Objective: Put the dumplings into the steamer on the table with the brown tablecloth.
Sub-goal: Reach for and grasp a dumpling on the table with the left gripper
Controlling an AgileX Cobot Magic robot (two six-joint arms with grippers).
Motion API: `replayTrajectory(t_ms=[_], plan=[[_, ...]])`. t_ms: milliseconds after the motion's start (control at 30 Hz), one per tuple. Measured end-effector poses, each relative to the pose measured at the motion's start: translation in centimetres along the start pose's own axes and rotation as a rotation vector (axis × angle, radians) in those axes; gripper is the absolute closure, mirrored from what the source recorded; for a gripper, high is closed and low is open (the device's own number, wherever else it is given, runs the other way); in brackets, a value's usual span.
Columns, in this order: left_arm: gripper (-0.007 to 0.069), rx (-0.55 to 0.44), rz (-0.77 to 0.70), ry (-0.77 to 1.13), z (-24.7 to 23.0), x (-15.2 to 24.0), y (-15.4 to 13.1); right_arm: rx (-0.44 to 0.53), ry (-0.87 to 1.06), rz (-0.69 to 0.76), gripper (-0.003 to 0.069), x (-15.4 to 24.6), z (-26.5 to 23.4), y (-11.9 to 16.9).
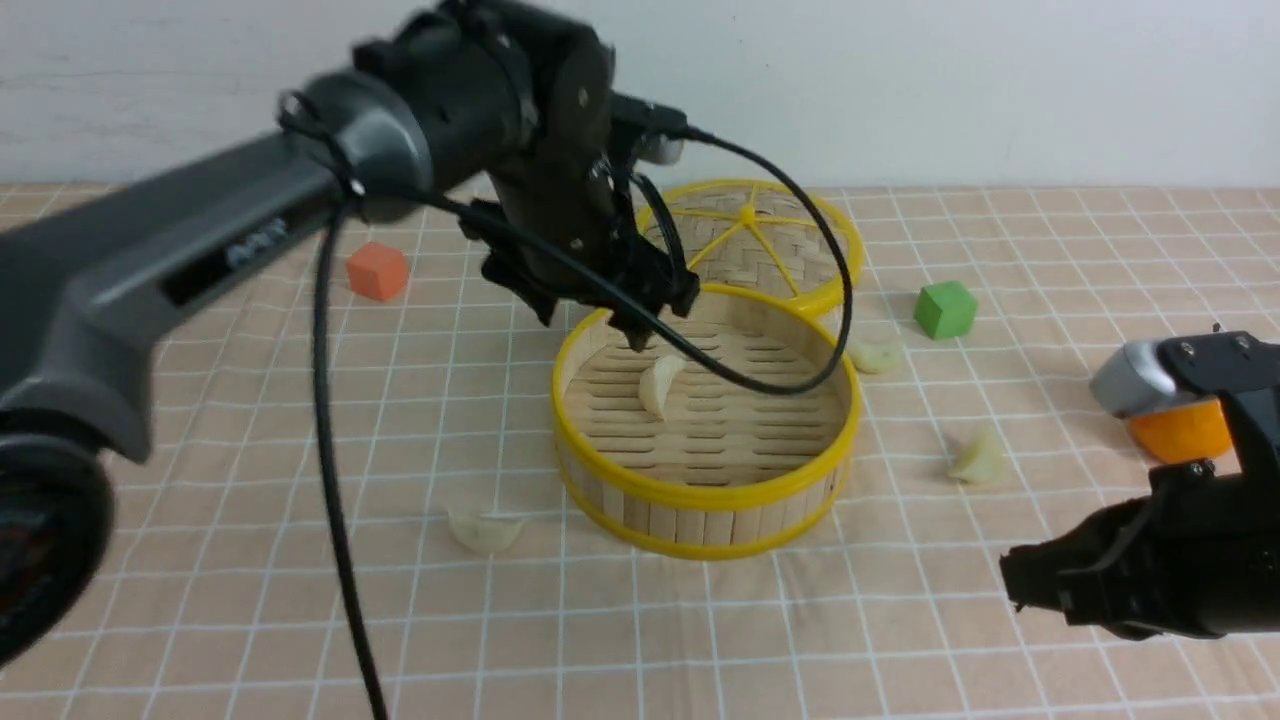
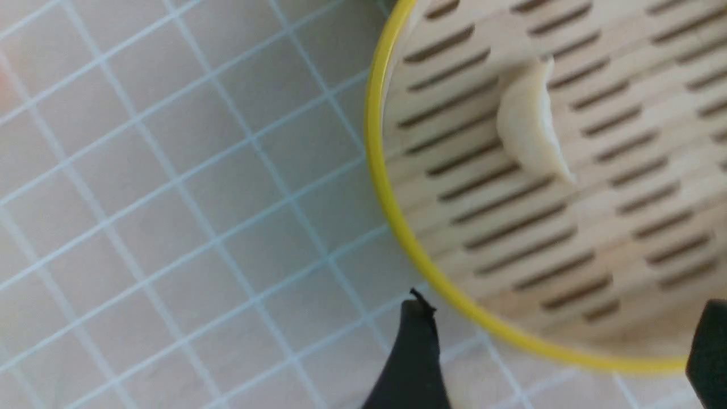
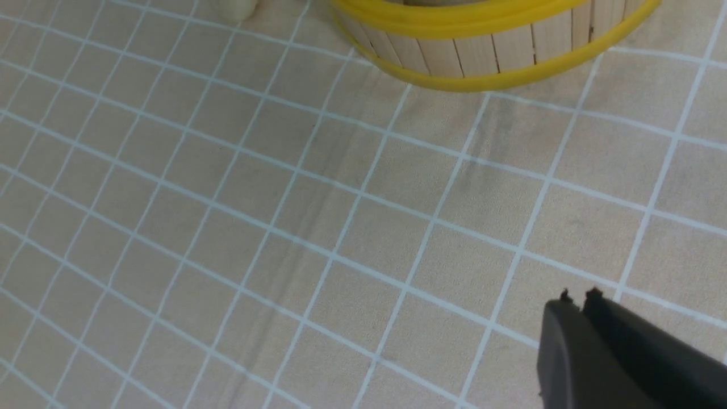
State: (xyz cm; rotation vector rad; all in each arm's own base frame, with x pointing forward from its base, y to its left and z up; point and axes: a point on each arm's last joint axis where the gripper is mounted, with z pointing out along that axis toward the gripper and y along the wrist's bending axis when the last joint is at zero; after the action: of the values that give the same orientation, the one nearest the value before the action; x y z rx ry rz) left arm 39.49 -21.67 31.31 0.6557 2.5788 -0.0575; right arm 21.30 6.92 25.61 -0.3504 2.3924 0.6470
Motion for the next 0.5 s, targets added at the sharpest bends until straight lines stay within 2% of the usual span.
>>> replayTrajectory(t_ms=[100,200,267,367,500], plan=[[0.0041,0.078,0.021,0.005,-4.2,1.4,0.9,-0.005,0.006,0.000,0.0619,0.1,0.0,0.0],[0.0041,0.193,0.006,0.090,-4.1,4.2,1.5,-0.010,0.008,0.002,0.0616,0.1,0.0,0.1],[0.0041,0.225,0.029,0.157,-2.9,5.9,1.5,-0.010,0.008,0.002,0.0616,0.1,0.0,0.1],[0.0041,0.236,0.132,0.271,0.8,8.8,1.4,-0.009,0.007,0.003,0.0613,0.1,0.0,0.1],[0.0041,0.177,0.213,0.279,4.2,9.9,1.8,-0.012,0.004,0.008,0.0610,0.0,0.0,0.1]])
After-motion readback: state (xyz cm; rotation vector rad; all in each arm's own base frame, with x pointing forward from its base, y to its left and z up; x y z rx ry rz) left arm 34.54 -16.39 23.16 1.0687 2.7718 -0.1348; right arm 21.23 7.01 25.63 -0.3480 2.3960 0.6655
